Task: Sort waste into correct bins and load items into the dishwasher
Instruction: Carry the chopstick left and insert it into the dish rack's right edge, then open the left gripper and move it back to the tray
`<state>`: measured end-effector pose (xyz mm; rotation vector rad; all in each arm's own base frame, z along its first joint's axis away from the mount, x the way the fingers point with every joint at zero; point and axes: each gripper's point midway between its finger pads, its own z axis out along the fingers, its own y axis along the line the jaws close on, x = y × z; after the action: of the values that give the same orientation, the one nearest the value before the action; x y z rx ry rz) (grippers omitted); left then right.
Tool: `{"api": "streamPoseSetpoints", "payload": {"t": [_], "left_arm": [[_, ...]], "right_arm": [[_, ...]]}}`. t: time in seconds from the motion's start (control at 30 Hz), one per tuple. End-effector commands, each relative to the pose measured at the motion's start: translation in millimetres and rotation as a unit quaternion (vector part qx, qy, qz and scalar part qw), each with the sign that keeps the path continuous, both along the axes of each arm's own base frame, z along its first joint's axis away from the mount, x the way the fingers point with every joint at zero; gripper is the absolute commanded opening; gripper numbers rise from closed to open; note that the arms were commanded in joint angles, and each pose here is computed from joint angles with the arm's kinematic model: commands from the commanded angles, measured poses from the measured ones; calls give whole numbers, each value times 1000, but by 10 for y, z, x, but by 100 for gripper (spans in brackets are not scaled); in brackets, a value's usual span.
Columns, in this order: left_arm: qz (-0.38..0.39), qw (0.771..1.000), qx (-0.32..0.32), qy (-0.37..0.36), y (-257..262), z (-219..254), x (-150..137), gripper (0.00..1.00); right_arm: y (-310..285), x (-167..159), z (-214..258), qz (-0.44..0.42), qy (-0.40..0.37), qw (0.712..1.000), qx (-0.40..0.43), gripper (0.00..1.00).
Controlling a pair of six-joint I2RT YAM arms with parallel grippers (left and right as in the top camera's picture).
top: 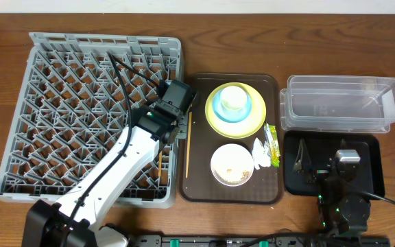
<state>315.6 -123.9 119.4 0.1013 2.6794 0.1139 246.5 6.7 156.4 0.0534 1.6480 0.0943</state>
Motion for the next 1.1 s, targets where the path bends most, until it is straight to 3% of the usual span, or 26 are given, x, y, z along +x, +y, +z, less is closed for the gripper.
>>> {"api": "streamPoseSetpoints", "payload": {"t": [0.0,0.27,0.47,0.77,0.87,1.07], "left_arm": [[-18,998,-66,11,-260,111,-99,29],[-47,995,-82,36,-578,34,-335,8],[-31,998,-48,32,-636,-92,-363,9],[-20,998,-1,53,-639,-496,-265,17],[-18,997,15,71,-618,-663,-269,27],[-17,996,26,85,-622,-831,-265,27]], "right_arm": [[12,-2,-13,3,2,1000,-6,99],[12,-2,-13,3,2,1000,-6,99],[11,-2,-13,3,2,1000,-6,99],[12,-2,-13,3,2,1000,-6,99],[11,-2,-13,3,2,1000,-6,99],[12,-2,-13,3,2,1000,-6,99]]}}
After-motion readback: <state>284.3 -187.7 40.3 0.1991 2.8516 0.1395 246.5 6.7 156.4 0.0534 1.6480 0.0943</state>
